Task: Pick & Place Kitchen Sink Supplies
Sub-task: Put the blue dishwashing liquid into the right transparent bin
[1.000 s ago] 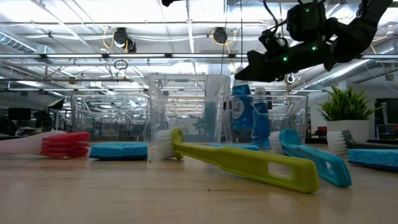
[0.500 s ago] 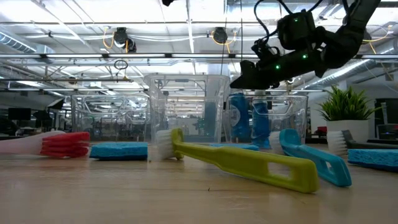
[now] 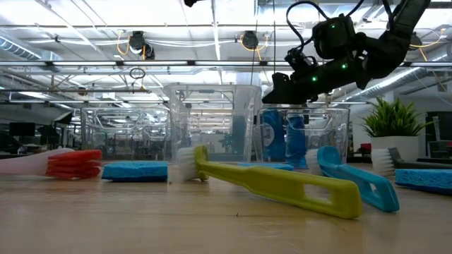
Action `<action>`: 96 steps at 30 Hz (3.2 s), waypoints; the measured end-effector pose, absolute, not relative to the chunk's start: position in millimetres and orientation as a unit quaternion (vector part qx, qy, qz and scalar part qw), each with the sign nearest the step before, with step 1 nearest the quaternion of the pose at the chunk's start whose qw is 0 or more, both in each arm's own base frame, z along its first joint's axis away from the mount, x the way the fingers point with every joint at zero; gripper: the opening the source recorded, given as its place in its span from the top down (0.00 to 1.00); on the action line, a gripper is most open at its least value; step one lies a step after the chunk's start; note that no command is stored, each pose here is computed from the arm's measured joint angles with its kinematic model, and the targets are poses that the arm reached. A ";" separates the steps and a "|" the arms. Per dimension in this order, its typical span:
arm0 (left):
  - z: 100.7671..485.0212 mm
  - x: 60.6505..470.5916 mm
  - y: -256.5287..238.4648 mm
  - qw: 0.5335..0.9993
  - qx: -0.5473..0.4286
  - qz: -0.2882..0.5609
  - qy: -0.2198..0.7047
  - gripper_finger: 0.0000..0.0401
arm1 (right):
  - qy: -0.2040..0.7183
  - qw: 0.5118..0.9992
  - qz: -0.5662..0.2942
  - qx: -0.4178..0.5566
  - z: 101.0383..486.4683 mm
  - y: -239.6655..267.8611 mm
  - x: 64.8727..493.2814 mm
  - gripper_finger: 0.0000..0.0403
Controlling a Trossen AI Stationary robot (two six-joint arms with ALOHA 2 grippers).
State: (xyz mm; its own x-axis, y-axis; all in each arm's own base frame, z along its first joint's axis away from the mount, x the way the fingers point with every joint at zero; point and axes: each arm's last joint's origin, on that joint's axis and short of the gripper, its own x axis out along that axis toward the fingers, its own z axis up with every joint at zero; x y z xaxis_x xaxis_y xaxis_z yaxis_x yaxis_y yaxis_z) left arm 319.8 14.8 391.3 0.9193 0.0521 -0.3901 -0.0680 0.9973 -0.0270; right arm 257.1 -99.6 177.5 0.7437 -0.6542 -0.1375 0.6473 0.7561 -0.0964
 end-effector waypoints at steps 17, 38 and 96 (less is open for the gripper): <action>391.2 319.8 14.8 0.979 -0.020 0.031 0.199 0.24 | 0.072 0.934 -0.348 -0.044 181.0 -99.7 257.4 0.59; 391.2 319.8 14.8 0.979 -0.017 0.030 0.199 0.25 | -0.092 0.932 -0.324 -0.135 270.7 -64.6 220.5 0.59; 363.8 378.2 -65.6 0.993 -0.022 -0.061 0.102 0.24 | 0.070 0.981 -0.055 0.173 269.4 24.7 86.0 0.59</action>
State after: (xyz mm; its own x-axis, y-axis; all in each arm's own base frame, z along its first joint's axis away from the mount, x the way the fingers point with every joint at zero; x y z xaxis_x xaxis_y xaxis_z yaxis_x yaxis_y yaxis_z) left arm 378.2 -65.6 363.8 0.9719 -0.1252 -0.1992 0.1164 0.9916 -0.0558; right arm 86.0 24.7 269.4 0.9840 -0.0846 -0.1565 0.1331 0.9336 0.3325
